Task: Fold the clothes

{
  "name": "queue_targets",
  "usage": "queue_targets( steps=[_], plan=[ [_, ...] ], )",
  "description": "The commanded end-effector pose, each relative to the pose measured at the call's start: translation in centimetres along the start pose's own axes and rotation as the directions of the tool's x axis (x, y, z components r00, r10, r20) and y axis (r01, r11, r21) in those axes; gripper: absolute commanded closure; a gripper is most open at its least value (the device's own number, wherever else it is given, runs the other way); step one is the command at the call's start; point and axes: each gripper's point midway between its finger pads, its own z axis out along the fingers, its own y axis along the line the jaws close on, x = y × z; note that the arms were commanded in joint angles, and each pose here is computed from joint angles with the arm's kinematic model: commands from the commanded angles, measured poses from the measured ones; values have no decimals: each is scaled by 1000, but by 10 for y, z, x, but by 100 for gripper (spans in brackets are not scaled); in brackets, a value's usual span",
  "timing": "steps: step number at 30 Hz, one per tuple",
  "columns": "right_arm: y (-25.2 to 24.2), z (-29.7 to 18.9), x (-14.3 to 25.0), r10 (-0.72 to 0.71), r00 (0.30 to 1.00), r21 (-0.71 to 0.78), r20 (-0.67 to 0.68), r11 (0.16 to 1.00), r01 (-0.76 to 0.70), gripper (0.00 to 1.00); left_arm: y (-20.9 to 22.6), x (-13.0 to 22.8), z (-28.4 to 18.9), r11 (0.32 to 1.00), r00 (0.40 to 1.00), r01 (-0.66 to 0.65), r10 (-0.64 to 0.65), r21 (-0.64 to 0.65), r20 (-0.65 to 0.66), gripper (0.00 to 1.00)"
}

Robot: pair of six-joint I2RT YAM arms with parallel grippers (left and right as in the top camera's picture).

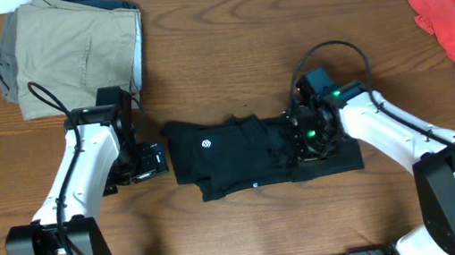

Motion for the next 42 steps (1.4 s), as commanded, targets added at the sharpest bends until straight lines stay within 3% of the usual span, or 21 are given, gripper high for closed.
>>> queue_targets(
  steps=[1,4,6,11,13,14,17,31,42],
  plan=[
    [26,1,3,-34,999,-79,-9,996,34,85,1,-5,-5,1000,1000,20,-20,-1,19,2],
    [31,-8,-2,-42,999,-87,-4,995,42,82,1,-5,-5,1000,1000,20,-20,-1,19,2],
    [32,-24,-10,-47,999,-84,8,995,47,75,1,-5,-5,1000,1000,20,-20,-1,19,2],
    [2,-76,-42,-9,994,86,105,996,0,38,1,-5,-5,1000,1000,20,-20,-1,20,2],
    [-16,-93,-53,17,988,166,154,985,-42,17,1,-6,-5,1000,1000,20,-20,0,22,2],
    [-26,-100,-58,28,984,195,179,979,-63,16,1,-6,-5,1000,1000,20,-20,0,23,2],
    [-49,-106,-66,67,974,226,217,967,-117,28,1,-6,-5,1000,999,20,-20,1,26,2],
    [-62,-58,-63,155,960,145,235,971,-193,37,0,-9,-5,1000,999,21,-21,5,36,2],
    [-48,-46,-84,104,940,103,325,984,-145,47,0,-9,-5,1000,999,21,-21,5,36,2]
  ],
)
